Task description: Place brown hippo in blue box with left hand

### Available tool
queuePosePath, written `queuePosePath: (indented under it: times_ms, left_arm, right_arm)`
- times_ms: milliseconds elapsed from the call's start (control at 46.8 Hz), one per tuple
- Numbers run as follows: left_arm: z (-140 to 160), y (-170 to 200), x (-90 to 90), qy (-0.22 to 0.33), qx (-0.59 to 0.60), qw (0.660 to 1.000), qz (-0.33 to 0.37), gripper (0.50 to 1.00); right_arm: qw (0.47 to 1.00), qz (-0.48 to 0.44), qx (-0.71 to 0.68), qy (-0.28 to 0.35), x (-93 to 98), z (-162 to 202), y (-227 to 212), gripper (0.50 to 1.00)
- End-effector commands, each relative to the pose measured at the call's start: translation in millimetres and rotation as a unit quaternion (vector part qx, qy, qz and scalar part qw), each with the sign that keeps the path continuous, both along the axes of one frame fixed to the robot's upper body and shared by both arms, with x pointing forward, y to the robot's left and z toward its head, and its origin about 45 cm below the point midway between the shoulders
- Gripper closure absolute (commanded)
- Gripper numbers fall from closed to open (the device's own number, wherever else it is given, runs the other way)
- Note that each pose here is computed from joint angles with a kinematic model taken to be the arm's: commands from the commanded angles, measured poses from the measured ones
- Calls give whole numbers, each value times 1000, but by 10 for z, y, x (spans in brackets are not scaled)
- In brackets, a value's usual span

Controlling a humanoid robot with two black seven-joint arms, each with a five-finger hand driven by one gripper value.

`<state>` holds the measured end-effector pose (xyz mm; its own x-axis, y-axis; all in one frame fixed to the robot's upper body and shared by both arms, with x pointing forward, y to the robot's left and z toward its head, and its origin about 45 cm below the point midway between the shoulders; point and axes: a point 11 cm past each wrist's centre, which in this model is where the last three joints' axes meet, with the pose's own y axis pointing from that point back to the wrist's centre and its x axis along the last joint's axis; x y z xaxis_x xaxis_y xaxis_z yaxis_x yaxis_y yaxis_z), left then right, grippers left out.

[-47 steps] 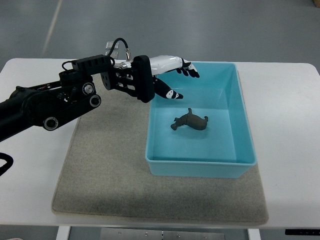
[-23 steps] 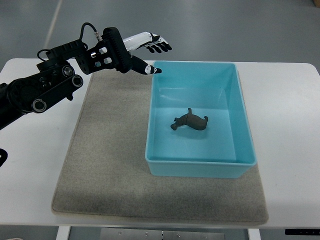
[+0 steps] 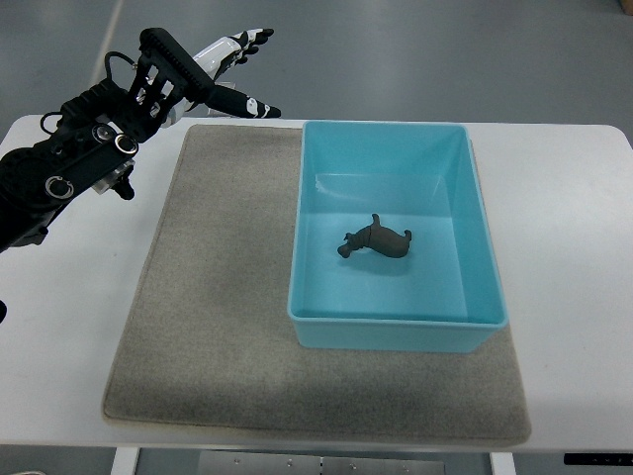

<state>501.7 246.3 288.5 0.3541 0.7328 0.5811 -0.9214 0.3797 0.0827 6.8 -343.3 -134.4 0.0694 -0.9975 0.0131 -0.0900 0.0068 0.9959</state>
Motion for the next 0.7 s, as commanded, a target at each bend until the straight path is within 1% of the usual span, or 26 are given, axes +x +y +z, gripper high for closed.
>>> queuePosePath:
  times_ms: [0,192,384,448,555,683]
  left_arm:
    - [-36,103,20,12,-24,999,21,501]
    - [-65,255,55,38,-108,991,64,501]
    - [-81,322,65,65,-213,970,97,501]
    - [-183,369,44,81,-243,960,113,501]
    - [-230,474,61,95,-297,939,144,501]
    - [-277,576,70,116,-367,906,177,504]
  right_arm:
    - [1000,0,0,0,0,0,0,564]
    - [1000,0,0,0,0,0,0,564]
    - [1000,0,0,1,-9,0,0,564]
    - [1000,0,0,0,0,0,0,564]
    - [1000,0,0,0,0,0,0,564]
    - [1000,0,0,0,0,0,0,564]
